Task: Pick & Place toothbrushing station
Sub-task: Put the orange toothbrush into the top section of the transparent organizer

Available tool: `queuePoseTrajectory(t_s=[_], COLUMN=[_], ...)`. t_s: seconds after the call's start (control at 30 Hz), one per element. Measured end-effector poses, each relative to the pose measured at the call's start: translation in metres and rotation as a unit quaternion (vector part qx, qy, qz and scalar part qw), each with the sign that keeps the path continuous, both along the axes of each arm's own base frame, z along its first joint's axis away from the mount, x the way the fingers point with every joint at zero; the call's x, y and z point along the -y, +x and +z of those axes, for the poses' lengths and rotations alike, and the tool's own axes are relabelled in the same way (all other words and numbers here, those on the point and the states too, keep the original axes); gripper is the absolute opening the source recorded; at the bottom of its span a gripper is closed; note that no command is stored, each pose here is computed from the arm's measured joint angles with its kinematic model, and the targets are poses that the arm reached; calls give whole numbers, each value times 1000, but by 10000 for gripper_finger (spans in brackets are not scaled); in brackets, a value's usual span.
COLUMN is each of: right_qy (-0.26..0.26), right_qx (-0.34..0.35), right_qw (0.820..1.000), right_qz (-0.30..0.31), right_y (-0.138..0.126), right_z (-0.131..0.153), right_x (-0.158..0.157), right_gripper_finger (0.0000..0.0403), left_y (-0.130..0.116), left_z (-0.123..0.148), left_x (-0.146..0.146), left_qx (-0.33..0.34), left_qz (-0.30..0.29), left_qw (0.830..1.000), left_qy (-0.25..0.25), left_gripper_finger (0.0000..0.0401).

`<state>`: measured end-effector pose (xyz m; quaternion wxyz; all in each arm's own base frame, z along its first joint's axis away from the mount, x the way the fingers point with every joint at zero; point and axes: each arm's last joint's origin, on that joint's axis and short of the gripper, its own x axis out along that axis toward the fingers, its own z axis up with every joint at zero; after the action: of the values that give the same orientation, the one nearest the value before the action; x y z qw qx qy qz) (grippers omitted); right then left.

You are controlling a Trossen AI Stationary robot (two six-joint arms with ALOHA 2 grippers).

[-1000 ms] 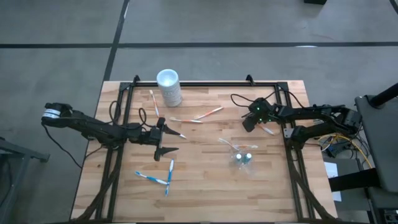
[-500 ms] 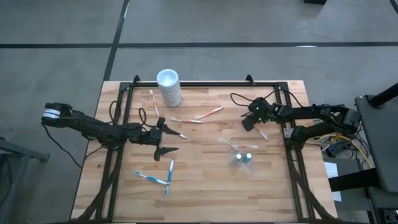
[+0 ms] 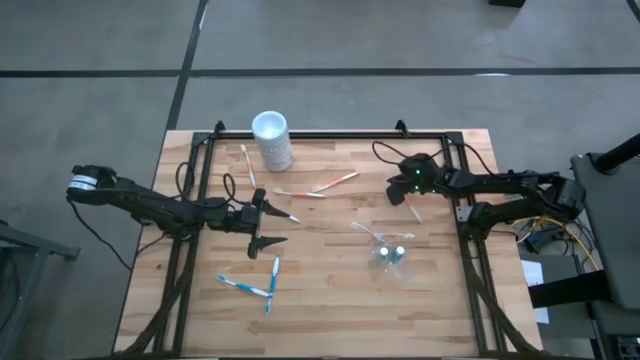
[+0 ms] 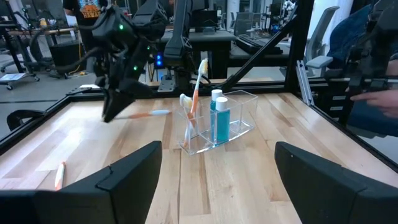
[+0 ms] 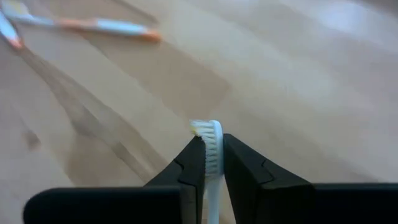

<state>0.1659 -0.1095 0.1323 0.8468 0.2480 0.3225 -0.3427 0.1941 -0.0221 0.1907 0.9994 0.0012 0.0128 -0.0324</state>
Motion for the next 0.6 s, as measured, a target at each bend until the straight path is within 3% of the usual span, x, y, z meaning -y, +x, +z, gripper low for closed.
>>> queuePoseTrajectory(t_s=[0.33,0.6], right_qy=[-81,-196], right_qx=[112,228], right_qw=[990,953], right_qz=[-1,34], right_y=[-1,-11], right_z=[34,67], right_x=[0,-8], right_gripper_finger=[42,42], left_y=[0,0], left_z=[0,0], left_x=[0,0], left_qx=[0,0], left_qz=[0,0], left_qw=[1000,1000], left_qy=[0,0], left_gripper_finger=[319,319])
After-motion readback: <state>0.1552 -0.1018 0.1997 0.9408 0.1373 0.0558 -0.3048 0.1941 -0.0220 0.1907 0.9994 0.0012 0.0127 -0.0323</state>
